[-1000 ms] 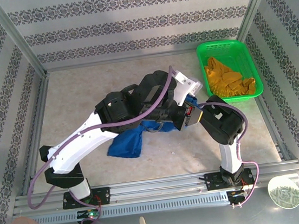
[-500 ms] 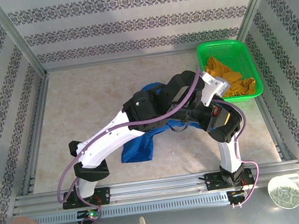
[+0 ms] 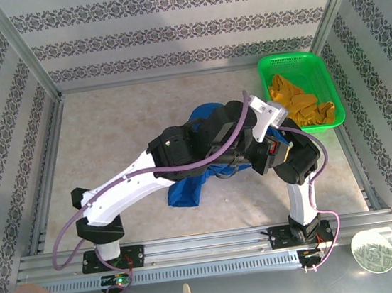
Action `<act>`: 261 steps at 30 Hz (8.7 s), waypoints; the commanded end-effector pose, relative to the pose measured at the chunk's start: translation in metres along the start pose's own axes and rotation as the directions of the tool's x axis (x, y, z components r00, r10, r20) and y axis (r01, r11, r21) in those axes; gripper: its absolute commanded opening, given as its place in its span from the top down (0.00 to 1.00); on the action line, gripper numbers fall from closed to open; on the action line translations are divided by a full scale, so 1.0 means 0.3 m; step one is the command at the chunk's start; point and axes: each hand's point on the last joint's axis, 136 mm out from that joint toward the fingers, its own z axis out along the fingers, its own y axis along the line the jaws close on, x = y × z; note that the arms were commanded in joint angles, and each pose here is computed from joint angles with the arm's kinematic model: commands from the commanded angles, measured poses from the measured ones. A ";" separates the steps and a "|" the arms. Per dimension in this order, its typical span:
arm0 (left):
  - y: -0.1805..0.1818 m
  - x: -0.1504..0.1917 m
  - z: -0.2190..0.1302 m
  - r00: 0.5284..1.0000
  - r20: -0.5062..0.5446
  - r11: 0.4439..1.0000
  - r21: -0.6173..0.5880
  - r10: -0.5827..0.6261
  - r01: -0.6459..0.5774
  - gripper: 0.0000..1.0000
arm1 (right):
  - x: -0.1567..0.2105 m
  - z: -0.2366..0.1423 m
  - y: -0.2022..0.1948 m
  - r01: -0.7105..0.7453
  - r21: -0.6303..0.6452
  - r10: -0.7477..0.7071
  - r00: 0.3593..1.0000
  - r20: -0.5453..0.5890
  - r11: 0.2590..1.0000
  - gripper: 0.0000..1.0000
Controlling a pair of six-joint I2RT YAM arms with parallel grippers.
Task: Fold the inside-out t-shirt
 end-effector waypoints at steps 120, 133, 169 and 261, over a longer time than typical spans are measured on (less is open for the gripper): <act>1.258 0.858 -0.135 0.779 0.208 0.592 -0.544 -0.592 0.595 0.22 | 0.323 -0.336 0.010 0.645 -0.394 -0.727 0.680 -0.093 0.655 0.57; 1.275 0.816 -0.217 0.793 0.317 0.577 -0.554 -0.520 0.600 0.87 | -0.021 -1.024 0.258 0.333 -0.918 -0.510 0.840 0.184 0.218 1.00; 0.817 0.005 -0.363 0.871 0.440 0.935 -0.161 -0.219 0.316 1.00 | -0.207 -0.894 0.144 0.234 -0.926 -0.318 0.938 0.135 0.297 1.00; 1.104 -0.002 -0.575 0.731 0.582 0.862 -0.097 -0.357 0.498 0.35 | -0.307 -1.355 0.323 0.390 -0.919 -0.425 0.842 0.332 0.053 1.00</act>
